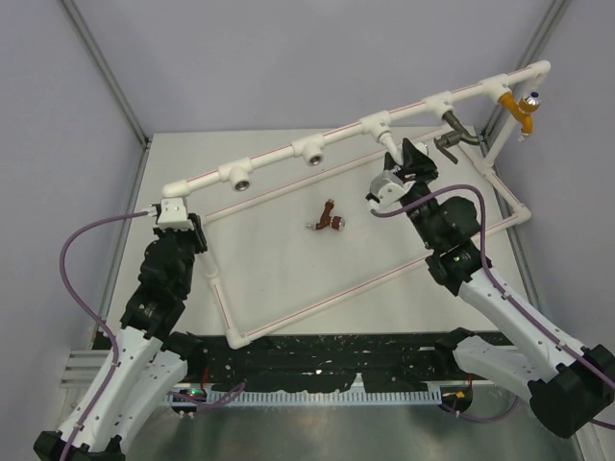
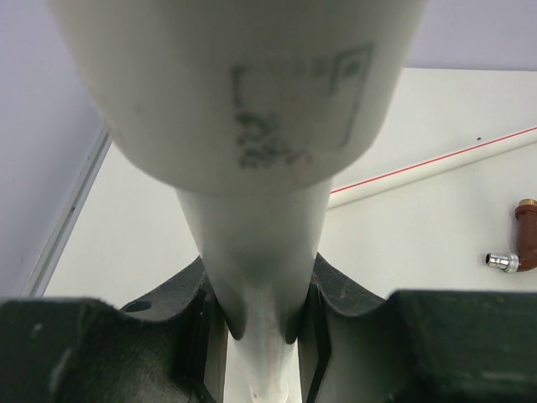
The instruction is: Install the water faucets
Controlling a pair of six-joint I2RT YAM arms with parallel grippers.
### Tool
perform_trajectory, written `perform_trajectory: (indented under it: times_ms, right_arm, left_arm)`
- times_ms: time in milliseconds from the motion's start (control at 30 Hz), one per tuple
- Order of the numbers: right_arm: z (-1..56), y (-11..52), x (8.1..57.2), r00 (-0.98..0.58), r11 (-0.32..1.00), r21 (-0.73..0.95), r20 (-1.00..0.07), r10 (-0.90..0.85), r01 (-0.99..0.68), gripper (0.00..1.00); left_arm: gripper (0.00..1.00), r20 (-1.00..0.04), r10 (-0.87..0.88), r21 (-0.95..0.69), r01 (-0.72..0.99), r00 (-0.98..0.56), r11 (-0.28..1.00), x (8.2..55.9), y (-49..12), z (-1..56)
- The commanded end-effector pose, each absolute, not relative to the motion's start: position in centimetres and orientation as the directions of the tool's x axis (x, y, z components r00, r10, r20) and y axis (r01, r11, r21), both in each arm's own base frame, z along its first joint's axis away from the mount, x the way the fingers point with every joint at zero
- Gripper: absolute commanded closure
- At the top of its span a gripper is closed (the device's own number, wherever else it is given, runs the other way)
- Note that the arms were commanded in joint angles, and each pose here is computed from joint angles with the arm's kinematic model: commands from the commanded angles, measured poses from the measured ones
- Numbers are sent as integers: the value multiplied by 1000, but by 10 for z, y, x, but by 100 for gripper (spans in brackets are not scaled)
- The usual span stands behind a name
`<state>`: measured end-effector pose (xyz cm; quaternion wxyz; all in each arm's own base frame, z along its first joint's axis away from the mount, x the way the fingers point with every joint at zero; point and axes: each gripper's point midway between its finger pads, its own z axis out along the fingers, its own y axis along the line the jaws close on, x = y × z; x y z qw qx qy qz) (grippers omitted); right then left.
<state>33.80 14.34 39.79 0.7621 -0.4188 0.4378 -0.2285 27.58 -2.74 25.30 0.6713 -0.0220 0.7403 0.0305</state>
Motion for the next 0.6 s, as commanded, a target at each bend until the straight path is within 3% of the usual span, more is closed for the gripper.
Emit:
perform_trajectory:
  times_ms: [0,100,200,233,333,400,567]
  right_arm:
    - [417,181,316,414,874,-39,-890,190,-485,95]
    - [422,178,320,373,856,130,-860,348,-500,95]
    - [420,172,322,404,885,85,-867,293,-458,95]
    - [416,172,322,403,890,62,-876,265,-452,91]
    - [418,167,312,455,902,-63,-877,154,-427,52]
    - [417,161,302,488,904,-132,-868,93,-406,38]
    - [415,146,271,551,889,-273,-834,-28,-368,16]
  left_arm:
    - [100,-989,86,92,-44,-119,995,274,-28,254]
    - [100,-989,85,91,-46,-117,995,274,-27,254]
    - [100,-990,84,89,-46,-113,995,273,-27,255]
    - [100,-990,84,89,-48,-113,995,273,-27,255]
    - [100,-990,84,90,-54,-113,994,273,-26,255]
    - [100,-990,84,91,-57,-115,994,274,-25,255]
    - [100,-987,91,102,-76,-136,992,277,-23,253]
